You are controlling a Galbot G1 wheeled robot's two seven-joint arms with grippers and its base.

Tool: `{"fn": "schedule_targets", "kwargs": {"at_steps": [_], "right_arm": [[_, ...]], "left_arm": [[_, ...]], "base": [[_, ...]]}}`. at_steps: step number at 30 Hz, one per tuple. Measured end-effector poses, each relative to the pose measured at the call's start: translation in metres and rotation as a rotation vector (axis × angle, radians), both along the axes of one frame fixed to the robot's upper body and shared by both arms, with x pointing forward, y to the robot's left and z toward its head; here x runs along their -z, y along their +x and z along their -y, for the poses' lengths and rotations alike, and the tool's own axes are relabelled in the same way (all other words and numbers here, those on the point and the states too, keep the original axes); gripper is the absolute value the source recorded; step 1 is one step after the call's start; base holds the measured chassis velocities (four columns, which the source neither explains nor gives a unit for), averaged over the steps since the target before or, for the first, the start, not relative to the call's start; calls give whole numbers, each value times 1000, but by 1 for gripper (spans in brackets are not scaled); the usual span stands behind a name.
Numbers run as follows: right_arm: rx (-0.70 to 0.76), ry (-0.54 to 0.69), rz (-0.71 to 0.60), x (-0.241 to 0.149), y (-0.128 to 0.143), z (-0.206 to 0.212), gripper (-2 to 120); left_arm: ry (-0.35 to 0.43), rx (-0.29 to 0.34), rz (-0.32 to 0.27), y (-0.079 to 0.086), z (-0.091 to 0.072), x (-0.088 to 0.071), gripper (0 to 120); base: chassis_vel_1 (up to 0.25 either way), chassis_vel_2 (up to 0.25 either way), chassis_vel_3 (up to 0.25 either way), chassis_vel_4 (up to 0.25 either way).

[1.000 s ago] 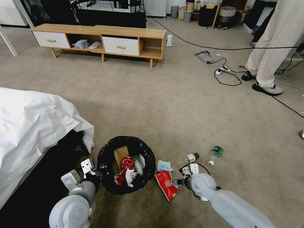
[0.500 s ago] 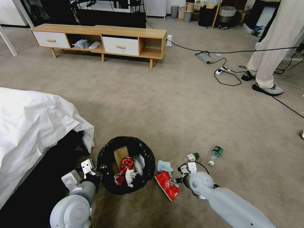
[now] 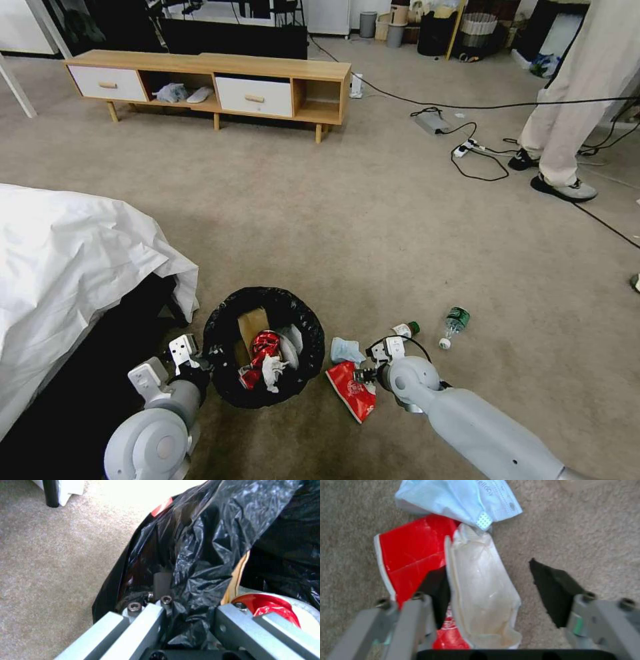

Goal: Pick up the trash bin and place the garbage on the floor into it.

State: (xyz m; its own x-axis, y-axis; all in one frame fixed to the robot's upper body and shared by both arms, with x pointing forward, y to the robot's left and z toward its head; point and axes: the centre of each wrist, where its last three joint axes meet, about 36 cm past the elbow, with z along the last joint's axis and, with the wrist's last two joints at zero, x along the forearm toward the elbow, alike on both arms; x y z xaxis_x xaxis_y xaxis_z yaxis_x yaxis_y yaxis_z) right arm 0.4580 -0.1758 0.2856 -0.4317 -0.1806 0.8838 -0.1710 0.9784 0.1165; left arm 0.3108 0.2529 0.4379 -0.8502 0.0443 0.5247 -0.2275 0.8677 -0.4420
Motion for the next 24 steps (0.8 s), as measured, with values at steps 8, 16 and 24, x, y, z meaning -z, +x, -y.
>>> {"fn": "schedule_targets", "kwargs": {"at_steps": [8, 16, 24], "right_arm": [[5, 3, -5, 3, -1, -4, 30], [10, 0, -3, 3, -1, -4, 0], [19, -2, 0, 3, -3, 1, 0]], "left_arm": [[3, 0, 0, 1, -3, 0, 0], [1, 4, 0, 1, -2, 0, 0], [1, 12, 3, 1, 1, -1, 0]], "base": [[0, 0, 0, 0], [0, 0, 0, 0], [0, 0, 0, 0]]}}
